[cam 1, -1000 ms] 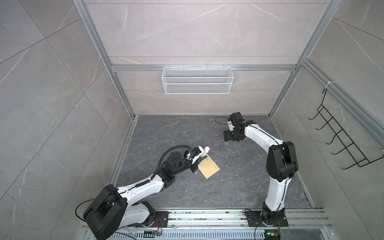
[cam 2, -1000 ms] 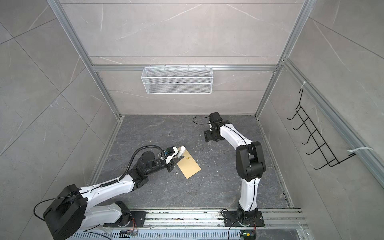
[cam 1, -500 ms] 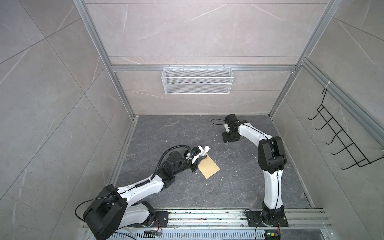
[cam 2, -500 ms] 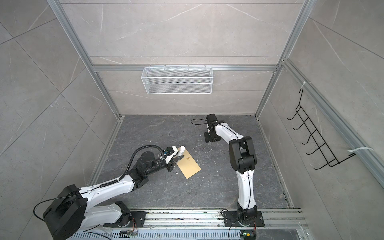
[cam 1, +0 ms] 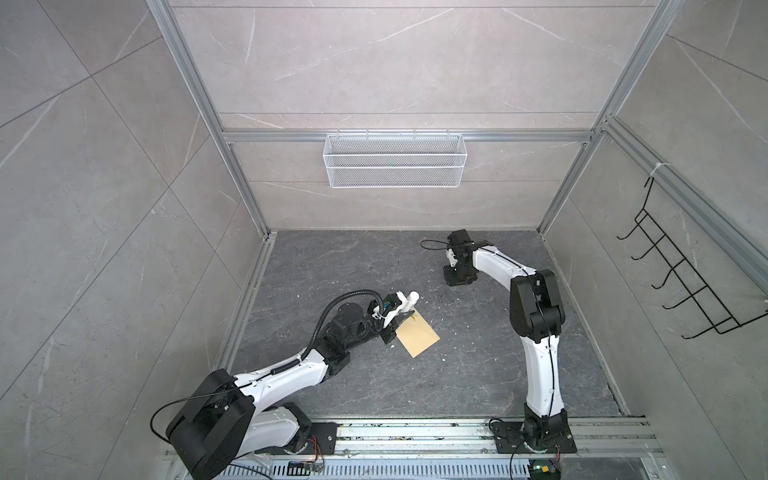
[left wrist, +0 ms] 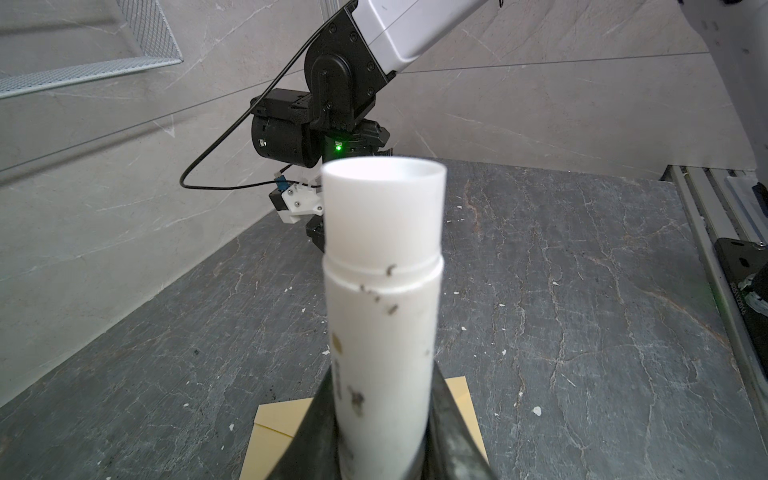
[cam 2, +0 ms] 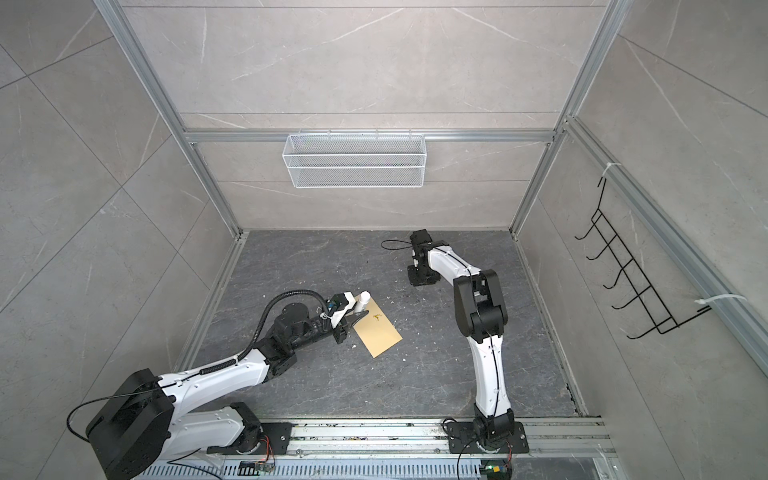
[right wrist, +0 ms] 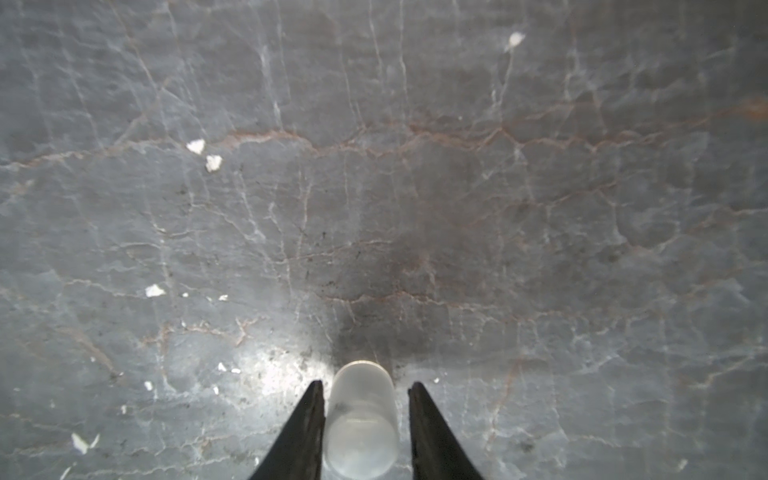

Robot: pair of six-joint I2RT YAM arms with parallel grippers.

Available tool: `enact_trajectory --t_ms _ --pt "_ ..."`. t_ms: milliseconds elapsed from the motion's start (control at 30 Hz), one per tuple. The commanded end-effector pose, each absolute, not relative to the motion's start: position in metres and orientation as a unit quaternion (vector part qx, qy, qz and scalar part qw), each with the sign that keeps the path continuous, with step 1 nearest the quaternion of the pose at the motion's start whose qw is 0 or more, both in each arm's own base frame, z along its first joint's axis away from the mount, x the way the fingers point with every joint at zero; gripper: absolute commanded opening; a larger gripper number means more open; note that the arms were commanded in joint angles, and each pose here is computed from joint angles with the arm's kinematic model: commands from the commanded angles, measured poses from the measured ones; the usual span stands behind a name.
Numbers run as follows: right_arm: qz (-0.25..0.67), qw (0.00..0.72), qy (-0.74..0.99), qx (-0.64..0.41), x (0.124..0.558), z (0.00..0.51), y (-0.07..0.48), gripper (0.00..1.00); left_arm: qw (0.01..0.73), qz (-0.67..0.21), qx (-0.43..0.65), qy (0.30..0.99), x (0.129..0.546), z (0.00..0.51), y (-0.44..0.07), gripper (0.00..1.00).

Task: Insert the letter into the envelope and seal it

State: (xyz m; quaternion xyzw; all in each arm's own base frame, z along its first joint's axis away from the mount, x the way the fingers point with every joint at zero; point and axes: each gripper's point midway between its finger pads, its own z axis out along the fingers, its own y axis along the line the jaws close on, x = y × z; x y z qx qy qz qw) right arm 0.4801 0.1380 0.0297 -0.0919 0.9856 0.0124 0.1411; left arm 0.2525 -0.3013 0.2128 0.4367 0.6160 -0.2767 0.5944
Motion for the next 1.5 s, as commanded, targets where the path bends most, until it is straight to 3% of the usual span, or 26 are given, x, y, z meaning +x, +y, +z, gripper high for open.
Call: enact_trajectory --t_ms 0,367,633,1033,1467 --pt "0.014 0.129 0.987 -0.097 0.479 0.027 0.140 0.34 0.623 -0.285 0.425 0.592 0.254 0.236 -0.303 0.00" --pt "0.010 0.132 0.987 -0.096 0.477 0.038 0.139 0.25 0.624 -0.285 0.426 0.591 0.255 0.237 -0.304 0.00" --pt "0.056 0.197 0.973 -0.104 0.461 0.114 0.148 0.24 0.622 -0.293 0.434 0.582 0.250 0.240 -0.306 0.00" --pt "0.322 0.322 0.866 -0.206 0.352 0.284 0.211 0.22 0.609 -0.322 0.463 0.558 0.239 0.243 -0.317 0.00" --pt "0.366 0.290 0.831 -0.303 0.283 0.309 0.252 0.20 0.587 -0.343 0.477 0.557 0.233 0.239 -0.324 0.00"
